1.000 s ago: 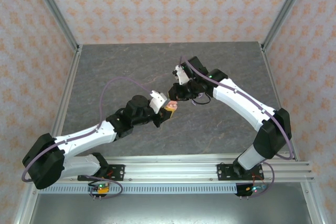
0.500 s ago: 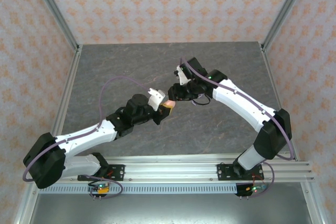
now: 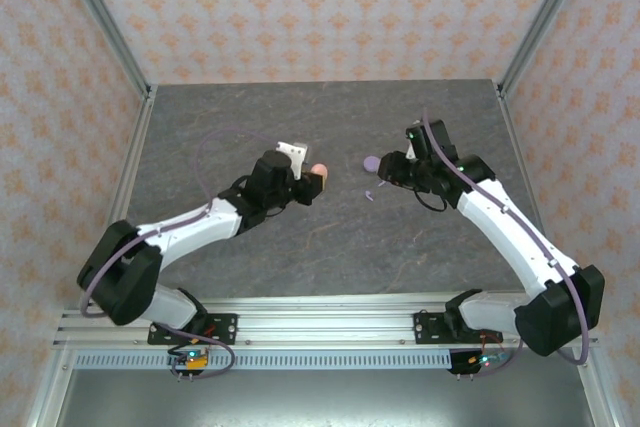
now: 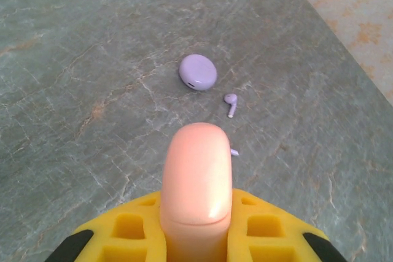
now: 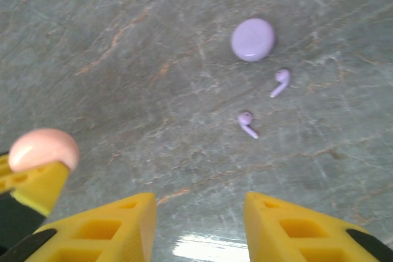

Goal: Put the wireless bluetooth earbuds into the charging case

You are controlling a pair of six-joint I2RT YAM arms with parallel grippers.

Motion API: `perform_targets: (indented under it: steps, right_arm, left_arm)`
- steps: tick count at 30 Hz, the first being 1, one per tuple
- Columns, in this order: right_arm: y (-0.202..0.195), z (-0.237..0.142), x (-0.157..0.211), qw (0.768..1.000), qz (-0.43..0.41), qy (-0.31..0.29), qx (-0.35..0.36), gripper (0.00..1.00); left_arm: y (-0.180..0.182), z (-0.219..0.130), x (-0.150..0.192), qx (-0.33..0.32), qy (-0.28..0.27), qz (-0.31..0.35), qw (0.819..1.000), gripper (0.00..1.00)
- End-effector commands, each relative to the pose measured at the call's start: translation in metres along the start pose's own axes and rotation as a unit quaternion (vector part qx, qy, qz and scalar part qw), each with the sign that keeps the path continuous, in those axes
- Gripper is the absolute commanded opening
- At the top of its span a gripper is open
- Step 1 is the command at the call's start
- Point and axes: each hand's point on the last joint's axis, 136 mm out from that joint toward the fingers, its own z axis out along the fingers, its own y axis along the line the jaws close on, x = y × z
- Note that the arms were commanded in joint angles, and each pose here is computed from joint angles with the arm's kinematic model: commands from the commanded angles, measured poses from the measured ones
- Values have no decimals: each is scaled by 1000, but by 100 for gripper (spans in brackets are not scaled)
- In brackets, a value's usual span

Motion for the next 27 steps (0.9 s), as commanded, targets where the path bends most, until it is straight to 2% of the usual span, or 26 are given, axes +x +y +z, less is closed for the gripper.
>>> perform_targets:
  steps: [1,7,12,19,27]
  right_arm:
    - [-17,-2,2,1000,-1,-14,27,43]
    - [-24,7,18,999,0,12,29,43]
    - [-20,4,26,1000,11,8,2,43]
    - [-25,6,36,1000,22,15,0,43]
    - [-29,12,41,999,20,26,5,45]
  left_arm:
    - [9,17,-3,-9,46,-61,997,10]
    - [18,59,-22,-15,74,-93,993,10]
    - [23,98,-37,-15,98,-102,990,10]
    - [37,139,-63,-27,105,-103,989,10]
    - [64,182,-76,-47,106,-129,985,11]
